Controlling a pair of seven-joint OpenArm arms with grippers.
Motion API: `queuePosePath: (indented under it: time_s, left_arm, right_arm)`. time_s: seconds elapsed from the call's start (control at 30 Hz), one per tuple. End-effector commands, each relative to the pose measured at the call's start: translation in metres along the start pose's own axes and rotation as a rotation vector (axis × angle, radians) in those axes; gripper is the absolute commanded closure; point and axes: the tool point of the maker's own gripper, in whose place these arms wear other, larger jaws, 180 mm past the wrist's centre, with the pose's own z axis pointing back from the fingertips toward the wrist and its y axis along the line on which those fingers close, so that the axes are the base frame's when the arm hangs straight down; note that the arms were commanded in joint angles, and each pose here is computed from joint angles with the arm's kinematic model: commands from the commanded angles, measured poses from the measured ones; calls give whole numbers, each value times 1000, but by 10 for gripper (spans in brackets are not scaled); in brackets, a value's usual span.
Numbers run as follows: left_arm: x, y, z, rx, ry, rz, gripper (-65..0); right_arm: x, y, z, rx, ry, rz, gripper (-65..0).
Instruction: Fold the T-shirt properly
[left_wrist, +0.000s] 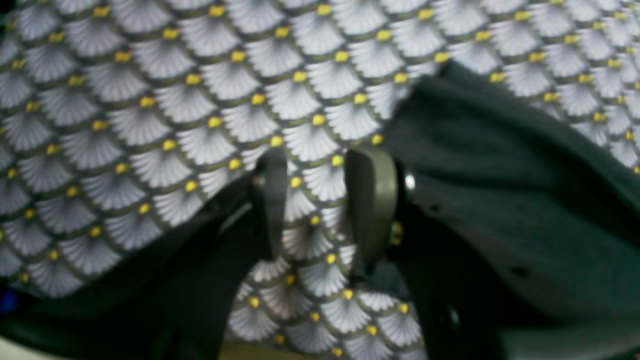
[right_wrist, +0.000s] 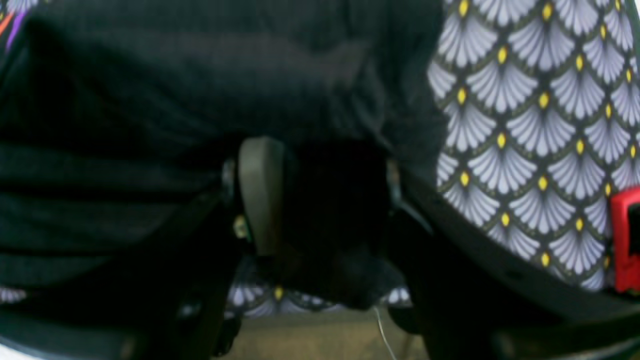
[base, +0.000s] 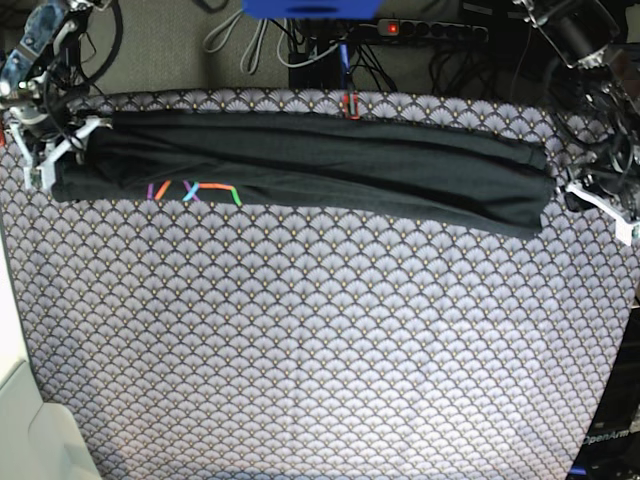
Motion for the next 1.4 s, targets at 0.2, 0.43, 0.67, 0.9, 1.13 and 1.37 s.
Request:
queuePosePath:
  time_s: [0.2,0.43,0.67,0.9,1.13,1.37]
  left_arm:
    - [22,-4,10,-48,-55,4,-230]
    - [21,-6,9,-55,-53,8,-262]
    - [18,-9,7,-63,-50,17,-431]
    - [11,-40,-6,-126,-5,-57,-433]
    - [10,-53,-11,-148,-1,-63,-433]
    - [-12,-48,-25,-156,67,-12,-433]
  right_arm:
    - [9,-6,2,-10,-29,8,-273]
    - [9,-6,2,-10,-29,8,-273]
    - [9,-6,2,-10,-29,8,-273]
    - [9,-6,2,-10,-29,8,-273]
    - [9,-6,2,-10,-29,8,-273]
    - [9,-6,2,-10,-29,8,-272]
